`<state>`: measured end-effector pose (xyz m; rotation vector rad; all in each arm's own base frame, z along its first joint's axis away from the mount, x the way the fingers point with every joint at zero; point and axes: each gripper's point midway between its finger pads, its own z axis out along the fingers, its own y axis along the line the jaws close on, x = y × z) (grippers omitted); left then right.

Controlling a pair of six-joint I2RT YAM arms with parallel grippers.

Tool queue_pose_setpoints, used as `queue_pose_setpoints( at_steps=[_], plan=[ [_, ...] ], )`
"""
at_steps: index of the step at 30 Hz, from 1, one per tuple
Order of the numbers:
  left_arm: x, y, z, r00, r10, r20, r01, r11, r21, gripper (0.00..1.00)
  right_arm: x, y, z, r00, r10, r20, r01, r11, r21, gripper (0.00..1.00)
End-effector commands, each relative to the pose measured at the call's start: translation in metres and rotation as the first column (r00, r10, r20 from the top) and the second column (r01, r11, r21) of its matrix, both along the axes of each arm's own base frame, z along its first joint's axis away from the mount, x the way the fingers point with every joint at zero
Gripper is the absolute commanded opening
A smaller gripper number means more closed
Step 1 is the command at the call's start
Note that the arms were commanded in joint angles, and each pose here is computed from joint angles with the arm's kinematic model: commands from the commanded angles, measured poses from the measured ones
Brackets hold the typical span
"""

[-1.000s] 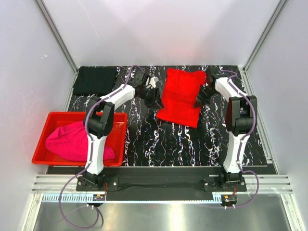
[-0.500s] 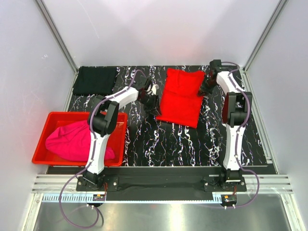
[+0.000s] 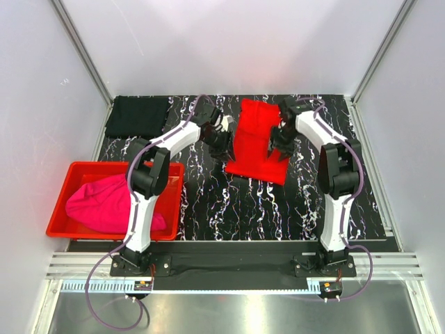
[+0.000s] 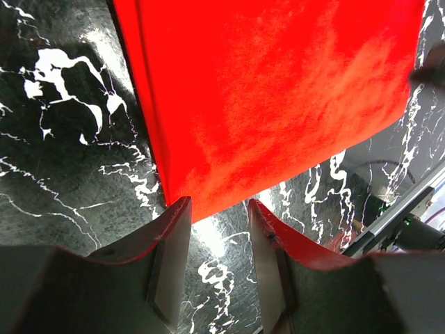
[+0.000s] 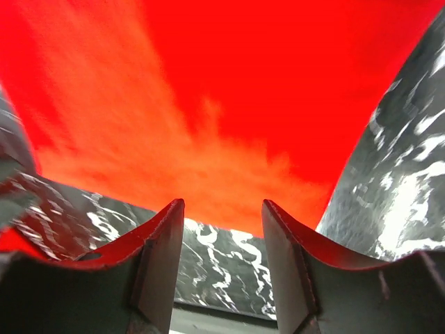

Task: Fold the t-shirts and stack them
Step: Fold the tshirt

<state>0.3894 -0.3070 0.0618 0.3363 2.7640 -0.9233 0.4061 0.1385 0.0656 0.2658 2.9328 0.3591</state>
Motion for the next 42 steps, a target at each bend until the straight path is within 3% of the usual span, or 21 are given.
queue_pose_setpoints(
  at_steps=[1,4,10,16,22,30,36,42],
  plan=[
    [0.007,-0.007,-0.004,1.000,-0.006,0.006,0.006,1.000,-0.008,0.43,-0.013,-0.012,-0.005,1.000,0.021,0.000,-0.021,0.997,-0.080,0.56],
    [0.004,-0.004,-0.016,0.999,-0.004,-0.032,0.004,1.000,0.023,0.42,-0.013,-0.023,-0.009,0.999,0.040,0.005,-0.039,0.988,-0.153,0.58],
    [-0.015,0.008,-0.046,0.993,0.020,-0.114,-0.008,0.994,0.107,0.41,-0.028,-0.001,-0.015,0.995,0.095,-0.028,-0.097,0.991,-0.093,0.59],
    [-0.042,0.019,-0.065,0.987,0.018,-0.157,0.012,0.982,0.186,0.41,-0.062,0.003,-0.032,0.992,0.090,-0.082,-0.101,0.986,-0.135,0.59],
    [-0.088,0.027,-0.075,0.976,-0.001,-0.216,0.051,0.973,0.226,0.40,-0.116,-0.015,-0.057,0.985,0.051,-0.162,-0.077,0.984,-0.160,0.60],
    [-0.169,0.029,-0.064,0.955,-0.101,-0.277,0.158,0.969,0.192,0.40,-0.154,-0.005,-0.047,0.987,0.081,-0.137,-0.086,0.996,-0.033,0.63],
    [-0.154,0.028,-0.014,0.984,-0.147,-0.100,0.163,0.973,0.164,0.45,-0.146,-0.008,-0.011,0.997,0.056,-0.057,-0.058,0.998,-0.037,0.73],
    [-0.122,0.022,0.042,0.986,-0.150,0.071,0.139,0.980,0.142,0.46,-0.114,-0.031,0.023,0.999,-0.015,0.030,0.017,0.999,-0.048,0.75]
  ],
)
